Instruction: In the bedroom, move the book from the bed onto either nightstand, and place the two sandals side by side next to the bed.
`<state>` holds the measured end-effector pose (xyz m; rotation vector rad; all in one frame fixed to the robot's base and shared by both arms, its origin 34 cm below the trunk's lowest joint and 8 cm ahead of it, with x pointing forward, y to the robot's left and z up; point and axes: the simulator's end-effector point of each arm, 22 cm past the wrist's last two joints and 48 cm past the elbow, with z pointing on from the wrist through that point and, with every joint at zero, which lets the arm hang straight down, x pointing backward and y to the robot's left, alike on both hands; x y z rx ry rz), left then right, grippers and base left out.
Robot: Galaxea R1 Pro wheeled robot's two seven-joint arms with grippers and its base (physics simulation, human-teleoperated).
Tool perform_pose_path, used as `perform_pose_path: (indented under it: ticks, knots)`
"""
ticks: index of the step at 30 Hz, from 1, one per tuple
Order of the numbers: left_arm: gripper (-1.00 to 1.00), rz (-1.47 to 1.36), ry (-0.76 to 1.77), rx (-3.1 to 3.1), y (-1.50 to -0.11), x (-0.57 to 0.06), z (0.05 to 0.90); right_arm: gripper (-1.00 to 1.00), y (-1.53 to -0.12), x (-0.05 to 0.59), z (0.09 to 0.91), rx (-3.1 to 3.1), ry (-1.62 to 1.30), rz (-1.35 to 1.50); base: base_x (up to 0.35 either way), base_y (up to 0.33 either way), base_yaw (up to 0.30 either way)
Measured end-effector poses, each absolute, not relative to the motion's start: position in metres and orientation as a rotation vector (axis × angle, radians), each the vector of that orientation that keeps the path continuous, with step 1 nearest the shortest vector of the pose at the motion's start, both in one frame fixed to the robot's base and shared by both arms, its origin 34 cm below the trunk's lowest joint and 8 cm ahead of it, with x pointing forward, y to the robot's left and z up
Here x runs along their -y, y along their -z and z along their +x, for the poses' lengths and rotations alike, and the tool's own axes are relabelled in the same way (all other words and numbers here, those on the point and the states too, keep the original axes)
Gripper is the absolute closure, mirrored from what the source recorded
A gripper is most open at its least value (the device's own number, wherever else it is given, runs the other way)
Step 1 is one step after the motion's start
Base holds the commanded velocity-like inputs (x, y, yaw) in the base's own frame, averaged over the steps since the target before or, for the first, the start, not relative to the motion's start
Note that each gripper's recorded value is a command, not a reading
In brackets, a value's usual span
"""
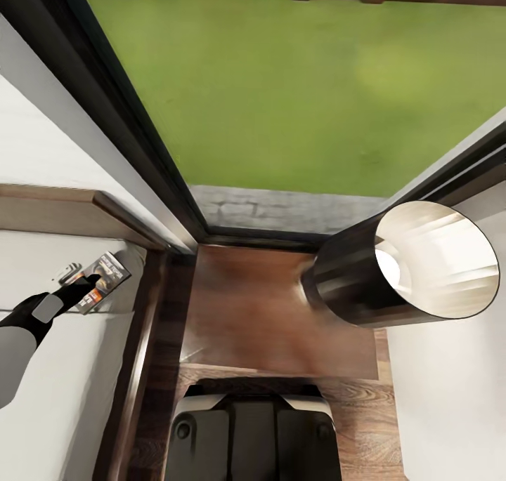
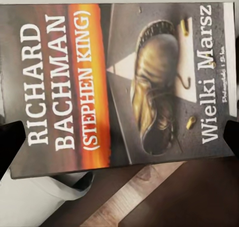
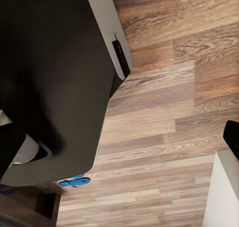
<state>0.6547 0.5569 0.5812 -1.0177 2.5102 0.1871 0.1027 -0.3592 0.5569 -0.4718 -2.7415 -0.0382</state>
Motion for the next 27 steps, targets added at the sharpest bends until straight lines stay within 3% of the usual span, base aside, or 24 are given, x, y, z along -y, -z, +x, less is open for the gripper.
perform_pose_path:
  ticks: [27]
  knots:
    - [-1.0,-1.017,-0.026,-2.549,-0.579,-0.535,0.659,-1.0,-0.557,0.359,0.102,2.741,0.038,-0.472,0.0,0.0,0.0]
